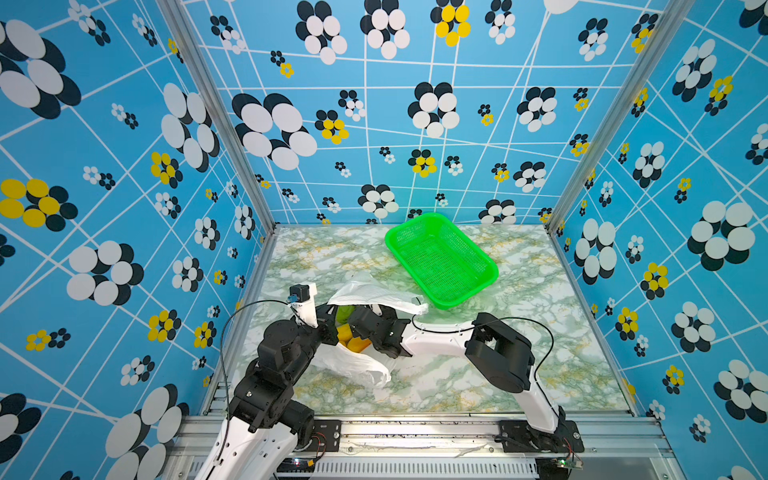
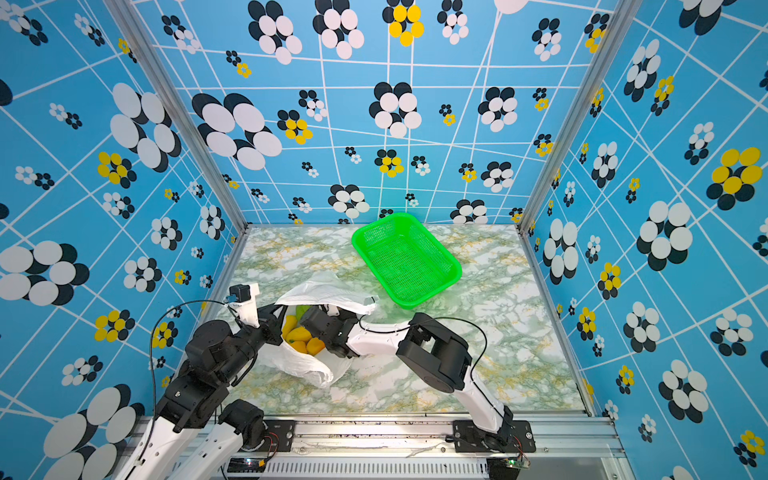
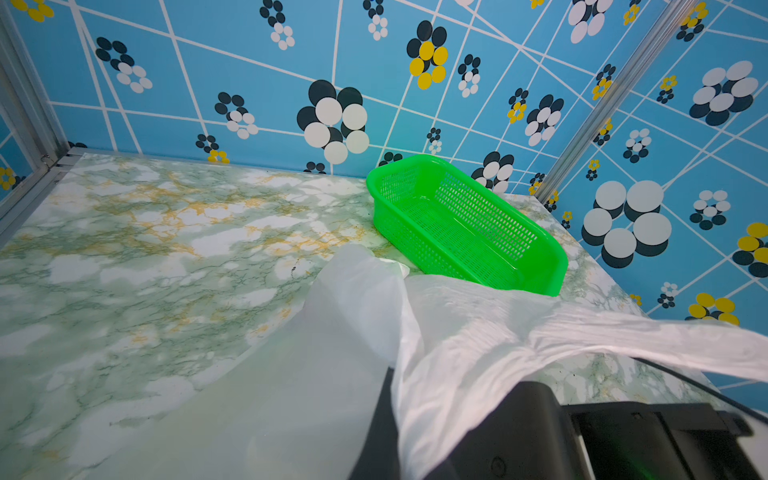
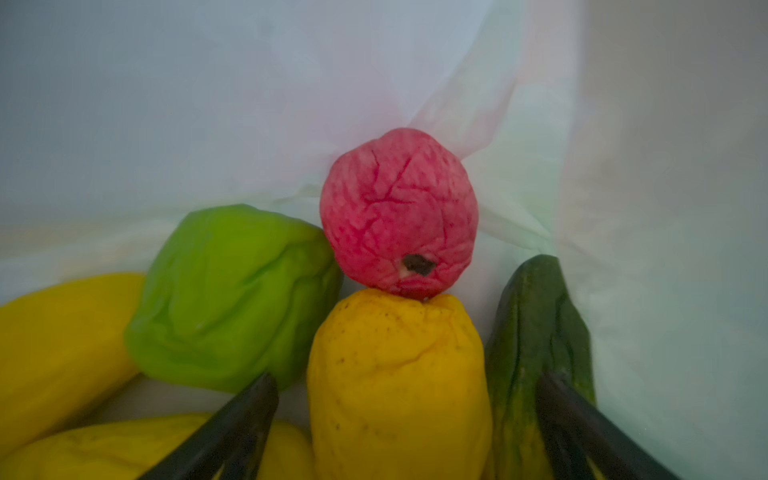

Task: Untie the knot of the plastic bag and take out the fruit
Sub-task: 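Grasp the yellow fruit with the right gripper and lift it from the bag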

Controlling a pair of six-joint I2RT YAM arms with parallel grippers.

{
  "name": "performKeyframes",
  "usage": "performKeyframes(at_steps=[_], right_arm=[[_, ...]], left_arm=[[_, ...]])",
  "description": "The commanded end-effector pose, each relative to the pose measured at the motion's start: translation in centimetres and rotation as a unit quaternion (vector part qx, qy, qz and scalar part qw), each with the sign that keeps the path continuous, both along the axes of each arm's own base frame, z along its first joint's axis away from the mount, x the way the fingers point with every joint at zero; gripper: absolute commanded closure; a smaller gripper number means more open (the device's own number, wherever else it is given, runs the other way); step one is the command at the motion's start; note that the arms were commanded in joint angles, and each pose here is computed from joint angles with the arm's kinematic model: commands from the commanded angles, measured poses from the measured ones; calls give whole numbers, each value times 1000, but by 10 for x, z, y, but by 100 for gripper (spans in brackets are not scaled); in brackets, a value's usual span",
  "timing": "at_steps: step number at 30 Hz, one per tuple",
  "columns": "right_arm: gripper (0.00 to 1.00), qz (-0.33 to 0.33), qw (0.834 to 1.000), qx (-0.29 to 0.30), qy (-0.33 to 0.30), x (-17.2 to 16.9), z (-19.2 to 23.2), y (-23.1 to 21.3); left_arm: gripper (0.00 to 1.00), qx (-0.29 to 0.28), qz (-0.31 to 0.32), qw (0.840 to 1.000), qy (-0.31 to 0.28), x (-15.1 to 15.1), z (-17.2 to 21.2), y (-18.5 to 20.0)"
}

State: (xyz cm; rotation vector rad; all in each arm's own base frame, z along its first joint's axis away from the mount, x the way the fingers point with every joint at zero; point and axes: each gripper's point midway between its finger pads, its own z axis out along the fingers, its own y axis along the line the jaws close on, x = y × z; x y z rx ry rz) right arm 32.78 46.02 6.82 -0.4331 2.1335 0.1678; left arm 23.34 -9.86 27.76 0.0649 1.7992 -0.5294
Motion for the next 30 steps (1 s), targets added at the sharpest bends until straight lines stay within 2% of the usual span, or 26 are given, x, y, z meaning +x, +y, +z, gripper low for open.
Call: performKeyframes(at_steps=[1,3,5,8,12,15,20,23,24,30], right_arm=[[5,-1,999,-40,-1,8,-22,-4],[14,1,999,-44,-4,13,-24,-4],[30,2,999,-44,-9,15,-20,-4],[39,7,999,-37,-22,15,-5,-6],[43,17,998,-22,-50,16,16,-4],[48,23,997,10,-77,19,56,1],[49,36,993,41,-108,26,95,20],[51,41,990,49,-124,36,119,38],[52,41,991,44,-122,41,114,42],[55,52,987,75,-131,47,137,56]], left_arm=[[100,0,1,1000,-16,3,4,-1],[100,2,1,1000,-16,5,5,-1],[100,9,5,1000,-19,10,7,-2],[100,29,26,999,-38,26,17,1],[100,69,82,992,-74,65,31,11],[100,77,130,986,-65,102,42,27],[100,71,146,984,-75,148,75,42],[100,66,133,983,-107,156,113,39],[100,66,125,983,-120,156,126,36],[100,57,80,984,-147,149,154,21]])
